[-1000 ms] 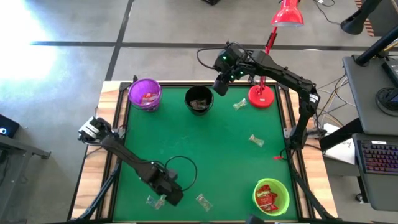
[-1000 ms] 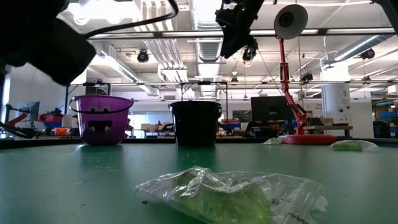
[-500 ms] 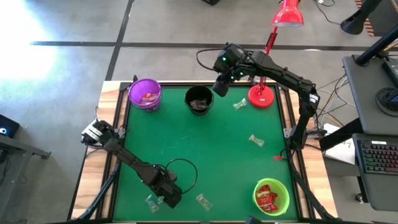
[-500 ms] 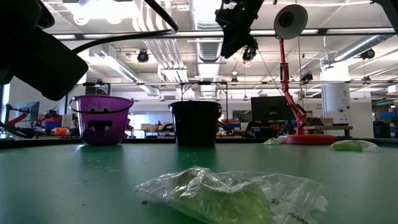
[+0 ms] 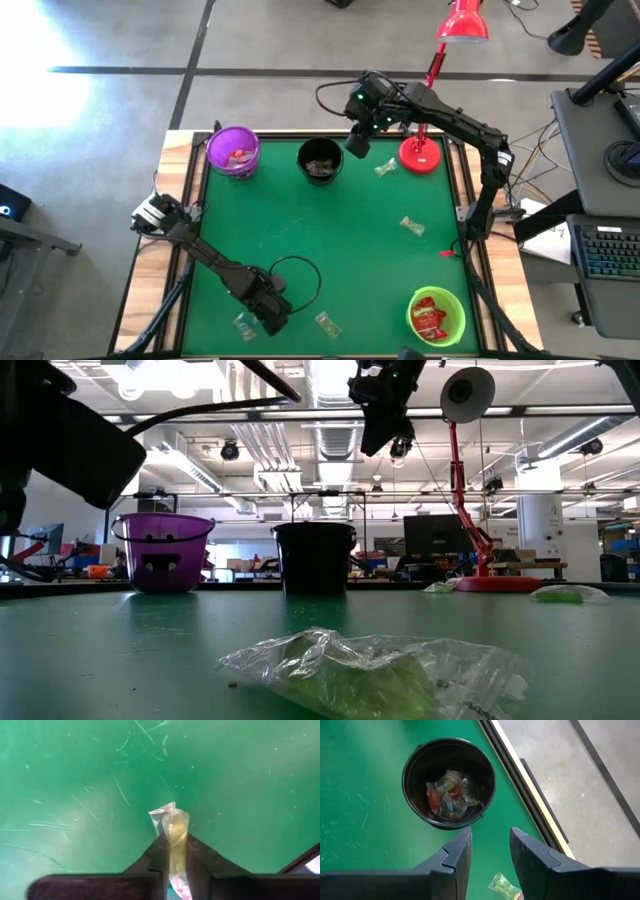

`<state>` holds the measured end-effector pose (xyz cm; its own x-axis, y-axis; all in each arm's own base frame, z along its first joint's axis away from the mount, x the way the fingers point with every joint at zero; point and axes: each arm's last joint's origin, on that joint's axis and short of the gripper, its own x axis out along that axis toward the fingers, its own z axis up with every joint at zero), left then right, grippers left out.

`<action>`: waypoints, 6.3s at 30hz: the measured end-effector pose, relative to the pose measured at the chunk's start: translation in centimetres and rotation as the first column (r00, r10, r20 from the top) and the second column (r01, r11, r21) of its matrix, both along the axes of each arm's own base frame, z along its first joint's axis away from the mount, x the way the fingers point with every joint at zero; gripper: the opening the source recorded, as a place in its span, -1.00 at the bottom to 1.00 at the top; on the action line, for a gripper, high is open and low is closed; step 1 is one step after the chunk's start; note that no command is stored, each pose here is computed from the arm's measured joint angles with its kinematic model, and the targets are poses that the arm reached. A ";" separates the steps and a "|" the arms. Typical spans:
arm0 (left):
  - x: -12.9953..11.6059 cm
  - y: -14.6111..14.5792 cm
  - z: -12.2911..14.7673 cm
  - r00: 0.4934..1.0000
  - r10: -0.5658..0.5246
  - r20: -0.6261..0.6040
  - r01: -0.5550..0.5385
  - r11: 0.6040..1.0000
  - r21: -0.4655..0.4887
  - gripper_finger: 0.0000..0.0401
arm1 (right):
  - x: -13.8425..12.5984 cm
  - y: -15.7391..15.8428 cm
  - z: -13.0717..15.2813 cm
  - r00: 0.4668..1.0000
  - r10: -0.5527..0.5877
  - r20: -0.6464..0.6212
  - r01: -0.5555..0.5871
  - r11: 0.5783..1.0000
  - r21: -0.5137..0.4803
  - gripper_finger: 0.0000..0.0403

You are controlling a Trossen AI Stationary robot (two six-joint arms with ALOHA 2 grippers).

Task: Sort candy
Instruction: Put the green gummy into the black bucket, then put the bottom green gummy into the black bucket

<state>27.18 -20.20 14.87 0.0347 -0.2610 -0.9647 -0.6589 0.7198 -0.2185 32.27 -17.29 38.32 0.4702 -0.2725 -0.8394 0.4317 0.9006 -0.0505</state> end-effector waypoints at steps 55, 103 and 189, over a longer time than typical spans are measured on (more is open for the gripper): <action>0.4 32.7 14.1 0.830 -0.236 0.506 -0.090 0.838 0.539 -1.00 | -1.6 0.8 0.3 0.990 -0.131 -0.056 0.136 0.986 0.099 -0.38; 4.3 41.1 12.3 0.745 -0.533 0.402 0.254 0.783 0.568 -0.57 | -1.5 1.0 0.3 0.950 -0.310 -0.019 0.308 0.930 0.203 -0.35; -11.1 30.1 26.7 0.678 -0.644 0.354 0.338 0.701 0.628 -0.49 | 8.8 34.4 -17.3 0.980 -0.022 -0.197 0.125 0.841 0.527 -0.11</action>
<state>16.06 9.94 41.56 0.5649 0.0900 -0.8202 -0.0606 0.9959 0.0675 41.10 17.08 20.97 0.2978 0.2150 -0.9301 0.5278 0.7748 0.3481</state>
